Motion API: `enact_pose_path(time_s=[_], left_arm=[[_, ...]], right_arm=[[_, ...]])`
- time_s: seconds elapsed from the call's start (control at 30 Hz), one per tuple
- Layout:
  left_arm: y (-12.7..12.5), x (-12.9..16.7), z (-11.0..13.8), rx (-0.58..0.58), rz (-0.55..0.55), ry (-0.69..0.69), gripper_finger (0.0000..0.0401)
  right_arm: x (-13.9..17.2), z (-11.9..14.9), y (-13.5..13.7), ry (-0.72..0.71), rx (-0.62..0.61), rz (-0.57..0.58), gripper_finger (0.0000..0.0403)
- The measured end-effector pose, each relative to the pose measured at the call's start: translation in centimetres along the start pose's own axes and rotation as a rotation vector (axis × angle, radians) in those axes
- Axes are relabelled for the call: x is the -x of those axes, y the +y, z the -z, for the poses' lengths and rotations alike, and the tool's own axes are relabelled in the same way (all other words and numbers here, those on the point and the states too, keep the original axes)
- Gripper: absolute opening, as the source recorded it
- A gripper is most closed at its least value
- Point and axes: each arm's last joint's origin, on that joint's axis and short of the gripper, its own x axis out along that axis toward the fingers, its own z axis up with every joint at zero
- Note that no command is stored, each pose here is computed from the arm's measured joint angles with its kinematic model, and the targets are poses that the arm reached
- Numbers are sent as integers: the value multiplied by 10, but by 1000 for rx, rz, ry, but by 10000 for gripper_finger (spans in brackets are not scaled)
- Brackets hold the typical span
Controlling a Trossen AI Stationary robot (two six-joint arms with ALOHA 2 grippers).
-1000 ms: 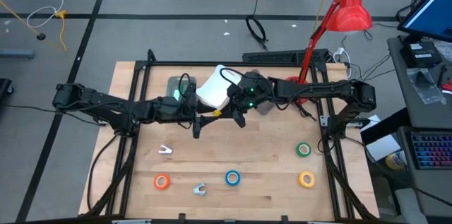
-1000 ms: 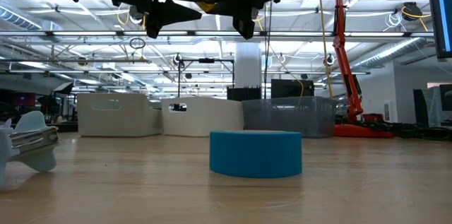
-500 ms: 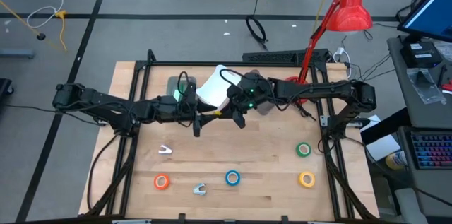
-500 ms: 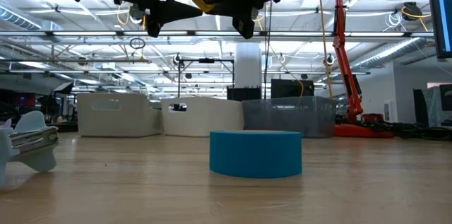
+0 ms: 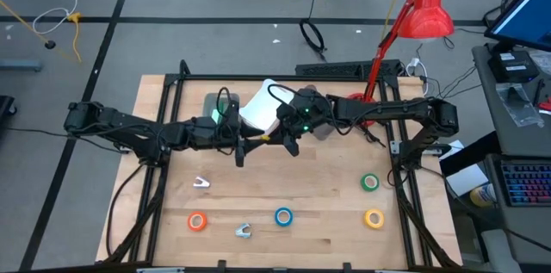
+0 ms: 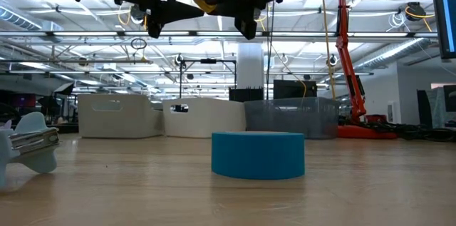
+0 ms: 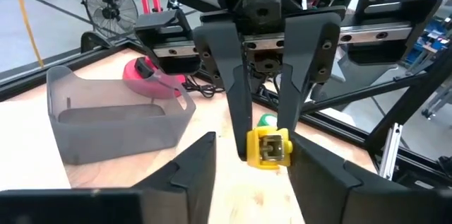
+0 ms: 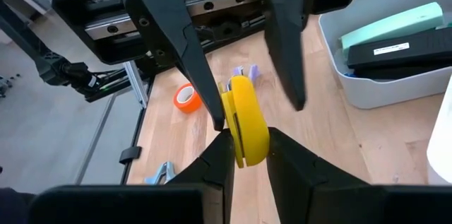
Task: Pick and place Stapler, Stapler remover, tape
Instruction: Put the small yellow stapler into the gray bin
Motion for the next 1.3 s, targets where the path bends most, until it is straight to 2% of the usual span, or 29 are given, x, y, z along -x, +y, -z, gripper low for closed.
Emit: enact_pose_path(time_s=[0.23,0.3,0.6,1.07,1.3], left_arm=[[0,0,0,0,7,-1,66],[-1,0,-1,-4,11,-5,49],[-1,0,-2,22,9,-15,51],[4,4,0,16,-90,12,52],[9,24,0,6,-195,98,50]], right_arm=[[0,0,0,-3,-2,7,59],[0,0,-1,-1,-4,7,59],[0,0,0,-3,8,3,74],[5,-2,-13,7,12,36,168],[15,0,-33,64,-3,103,208]])
